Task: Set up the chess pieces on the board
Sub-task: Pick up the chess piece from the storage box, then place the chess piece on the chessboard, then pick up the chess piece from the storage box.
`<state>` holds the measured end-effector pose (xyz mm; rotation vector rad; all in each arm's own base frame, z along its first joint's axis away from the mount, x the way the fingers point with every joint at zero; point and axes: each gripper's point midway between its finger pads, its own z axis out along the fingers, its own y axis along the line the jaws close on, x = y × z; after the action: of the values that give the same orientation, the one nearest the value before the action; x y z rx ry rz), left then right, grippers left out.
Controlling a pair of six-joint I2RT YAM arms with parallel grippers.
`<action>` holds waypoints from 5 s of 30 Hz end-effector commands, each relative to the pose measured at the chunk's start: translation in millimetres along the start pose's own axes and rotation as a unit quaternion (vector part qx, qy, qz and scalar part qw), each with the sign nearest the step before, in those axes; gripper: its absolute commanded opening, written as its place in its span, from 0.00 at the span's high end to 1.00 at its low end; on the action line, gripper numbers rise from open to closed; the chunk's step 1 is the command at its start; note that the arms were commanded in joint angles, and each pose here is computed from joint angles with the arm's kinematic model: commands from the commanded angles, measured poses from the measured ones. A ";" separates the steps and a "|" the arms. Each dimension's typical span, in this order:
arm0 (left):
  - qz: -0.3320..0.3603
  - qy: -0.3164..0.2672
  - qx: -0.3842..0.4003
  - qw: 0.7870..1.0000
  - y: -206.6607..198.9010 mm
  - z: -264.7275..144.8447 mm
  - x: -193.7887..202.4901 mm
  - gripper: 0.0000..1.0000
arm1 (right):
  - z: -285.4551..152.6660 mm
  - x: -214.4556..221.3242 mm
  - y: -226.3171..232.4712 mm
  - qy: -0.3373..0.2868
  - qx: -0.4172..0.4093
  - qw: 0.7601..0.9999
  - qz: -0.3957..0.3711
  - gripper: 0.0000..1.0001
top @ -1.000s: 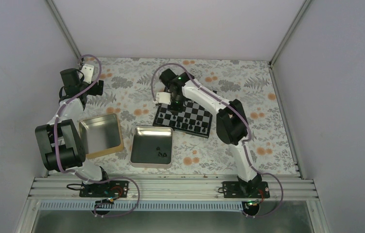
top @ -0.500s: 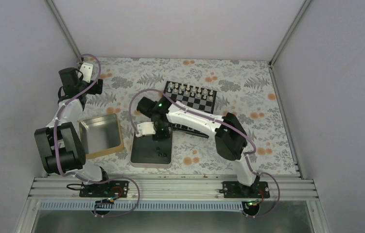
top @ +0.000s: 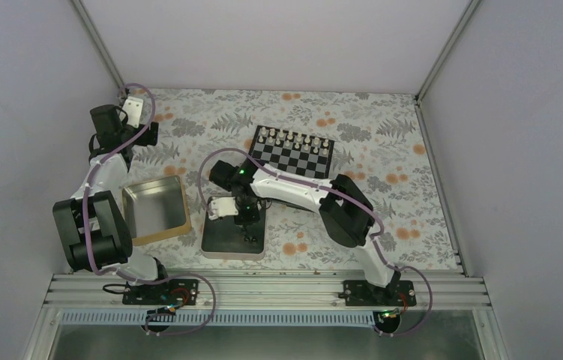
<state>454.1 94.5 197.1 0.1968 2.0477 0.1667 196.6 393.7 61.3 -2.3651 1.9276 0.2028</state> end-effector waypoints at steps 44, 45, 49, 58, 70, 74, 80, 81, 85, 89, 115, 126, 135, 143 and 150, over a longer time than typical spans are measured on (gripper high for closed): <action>-0.008 -0.014 -0.001 1.000 5.3 -4.7 -6.1 0.00 | -44.2 -2.8 -32.5 -0.032 0.036 0.999 0.022 0.93; -0.008 -0.015 -0.001 1.000 5.4 -5.0 -6.4 0.00 | -52.9 2.1 -41.7 -0.034 0.050 0.998 0.032 0.93; -0.008 -0.015 -0.001 1.000 6.1 -3.6 -7.2 0.00 | -81.2 34.5 -80.7 -0.033 0.092 0.992 0.081 0.92; -0.009 -0.011 -0.002 1.000 6.7 -0.2 -4.7 0.00 | -96.4 117.5 -139.5 -0.026 0.128 0.976 0.175 0.92; -0.010 -0.003 -0.003 1.000 7.5 4.7 0.7 0.00 | -30.3 137.3 -133.9 0.005 0.066 0.982 0.179 0.91; -0.010 0.000 -0.004 1.000 7.6 6.2 2.9 0.00 | -19.2 138.2 -131.1 0.011 0.053 0.983 0.177 0.91; -0.009 0.001 -0.005 1.000 8.4 8.3 3.8 0.00 | -9.7 130.2 -125.6 0.005 0.038 0.985 0.168 0.91; -0.009 0.001 -0.005 1.000 8.6 8.5 3.5 0.00 | -9.1 129.1 -124.7 0.005 0.036 0.985 0.167 0.91; -0.009 0.002 -0.005 1.000 8.5 9.9 4.3 0.00 | -6.7 126.1 -120.6 0.007 0.028 0.986 0.163 0.90; -0.009 0.005 -0.004 1.000 8.1 11.4 6.8 0.00 | -3.7 126.3 -116.0 0.012 0.020 0.986 0.163 0.90; -0.010 0.004 -0.003 1.000 8.6 11.4 4.9 0.00 | -4.9 129.2 -115.7 0.016 0.028 0.986 0.165 0.70; -0.009 -0.001 -0.004 1.000 8.8 8.2 1.1 0.00 | -80.5 118.1 -140.0 -0.007 0.118 0.979 0.169 0.66; -0.009 -0.003 -0.006 1.000 9.7 7.3 -0.9 0.00 | -95.9 65.0 -106.0 -0.021 0.112 0.987 0.109 0.66; -0.011 -0.003 -0.004 1.000 9.4 7.8 -1.5 0.00 | -52.0 1.6 -22.7 -0.034 0.022 0.999 0.020 0.66; -0.012 -0.004 -0.002 1.000 7.7 5.8 -0.7 0.00 | -26.9 0.4 16.3 -0.005 -0.023 1.000 -0.002 0.65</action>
<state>456.4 100.0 182.5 0.1843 2.0792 0.1614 196.7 394.3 100.0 -2.3557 1.8752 0.2273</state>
